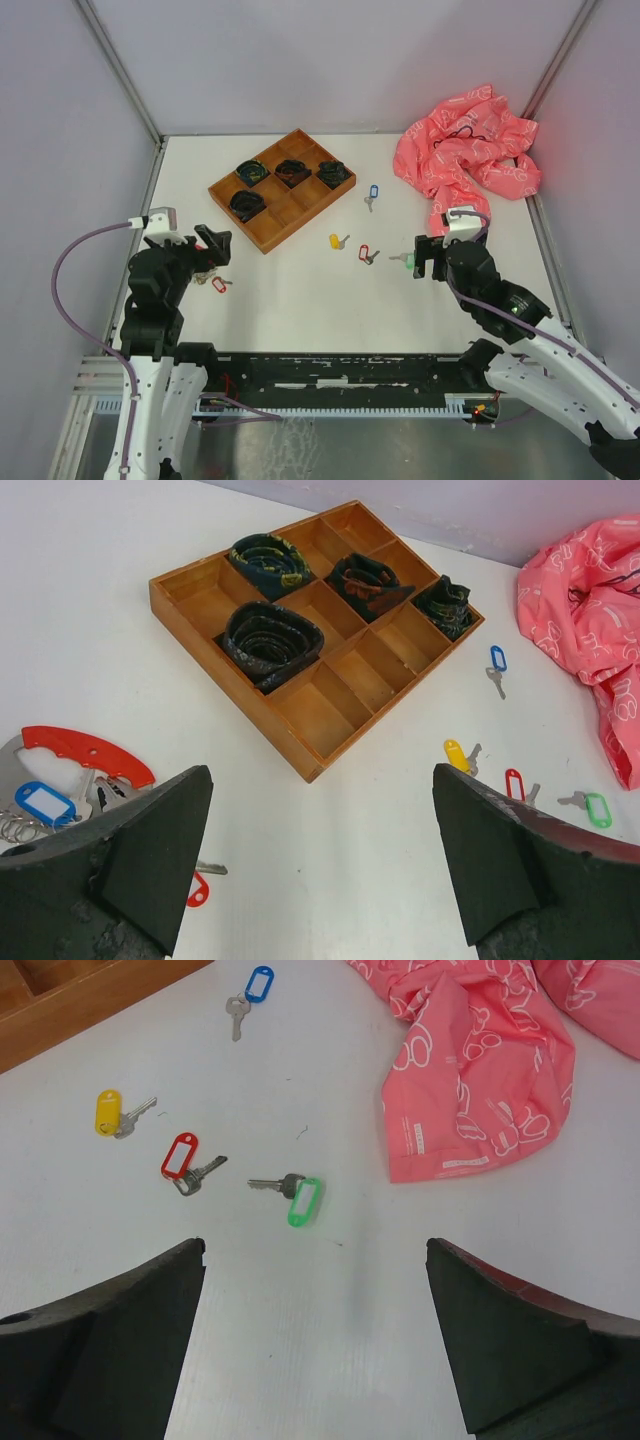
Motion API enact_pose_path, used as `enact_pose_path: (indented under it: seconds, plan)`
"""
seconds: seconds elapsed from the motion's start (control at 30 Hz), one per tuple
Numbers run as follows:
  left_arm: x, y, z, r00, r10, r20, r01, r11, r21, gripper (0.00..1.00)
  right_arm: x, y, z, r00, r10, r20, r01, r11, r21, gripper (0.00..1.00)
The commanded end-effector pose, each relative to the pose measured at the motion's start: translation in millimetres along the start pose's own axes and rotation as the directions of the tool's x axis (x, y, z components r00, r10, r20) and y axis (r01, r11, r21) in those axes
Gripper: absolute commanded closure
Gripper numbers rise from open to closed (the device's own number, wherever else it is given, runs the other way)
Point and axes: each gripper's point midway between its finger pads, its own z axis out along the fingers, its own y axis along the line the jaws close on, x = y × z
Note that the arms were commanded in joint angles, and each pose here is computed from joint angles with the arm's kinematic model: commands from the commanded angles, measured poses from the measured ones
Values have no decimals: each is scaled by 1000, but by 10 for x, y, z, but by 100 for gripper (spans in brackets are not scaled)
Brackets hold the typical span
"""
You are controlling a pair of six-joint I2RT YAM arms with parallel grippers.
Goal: Put the keys on the keyring
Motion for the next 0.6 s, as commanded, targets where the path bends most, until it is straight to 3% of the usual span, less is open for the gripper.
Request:
enact_pose_path:
  seconds: [0.0,0.3,0.57]
  plan:
    - [-89,-54,29,998,57,34,-58,998,37,3,-153,-19,-6,999,17,44,-18,1000,16,0]
    - [-59,-130,116,1000,-9,3,9,998,68,4,-132,32,15,998,28,47,-27,1000,-8,0]
    - [186,-239,289,986,-106,-131,119,988,98,4,-78,100,39,998,34,49,-31,998,-46,0]
